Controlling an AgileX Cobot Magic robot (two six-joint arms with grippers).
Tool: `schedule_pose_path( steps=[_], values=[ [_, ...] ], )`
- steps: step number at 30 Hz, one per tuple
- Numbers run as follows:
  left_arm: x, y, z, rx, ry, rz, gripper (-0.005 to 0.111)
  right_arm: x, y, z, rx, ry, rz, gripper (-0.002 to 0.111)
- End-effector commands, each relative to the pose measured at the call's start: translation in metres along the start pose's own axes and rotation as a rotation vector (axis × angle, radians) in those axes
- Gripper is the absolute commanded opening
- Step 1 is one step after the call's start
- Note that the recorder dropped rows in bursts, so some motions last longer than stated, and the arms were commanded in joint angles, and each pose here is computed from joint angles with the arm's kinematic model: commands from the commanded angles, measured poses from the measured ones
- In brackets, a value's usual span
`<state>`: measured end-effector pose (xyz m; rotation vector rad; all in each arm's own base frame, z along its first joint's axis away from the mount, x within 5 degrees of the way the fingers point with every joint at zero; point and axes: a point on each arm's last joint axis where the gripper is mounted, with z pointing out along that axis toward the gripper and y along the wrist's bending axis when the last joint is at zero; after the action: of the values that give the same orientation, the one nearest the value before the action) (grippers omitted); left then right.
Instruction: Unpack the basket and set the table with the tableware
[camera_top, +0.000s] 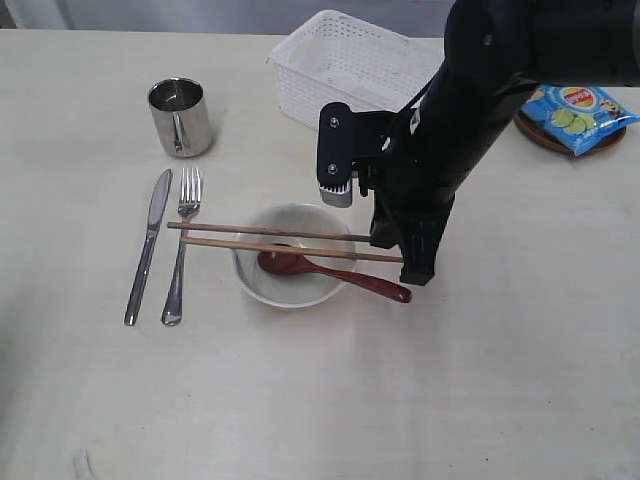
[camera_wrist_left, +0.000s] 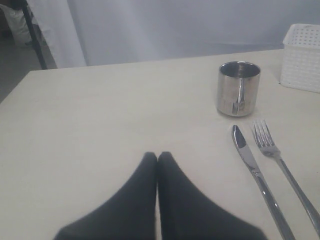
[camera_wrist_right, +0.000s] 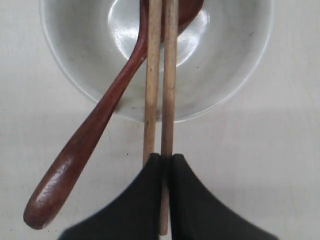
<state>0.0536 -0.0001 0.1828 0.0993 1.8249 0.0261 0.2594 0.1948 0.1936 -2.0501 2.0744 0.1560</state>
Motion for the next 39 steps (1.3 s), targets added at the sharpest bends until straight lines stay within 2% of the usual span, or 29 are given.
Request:
schedule_pose_path(
  steps=[1,39],
  values=[
    [0.0006,-0.0004,0.0001,0.006,0.0,-0.004,0.0,0.0011,0.001,0.0002,-0.018,0.001,0.005,0.0],
    [0.0006,-0.0004,0.0001,0.006,0.0,-0.004,0.0,-0.0007,-0.0002,0.0008,-0.007,-0.018,0.028,0.0]
  ],
)
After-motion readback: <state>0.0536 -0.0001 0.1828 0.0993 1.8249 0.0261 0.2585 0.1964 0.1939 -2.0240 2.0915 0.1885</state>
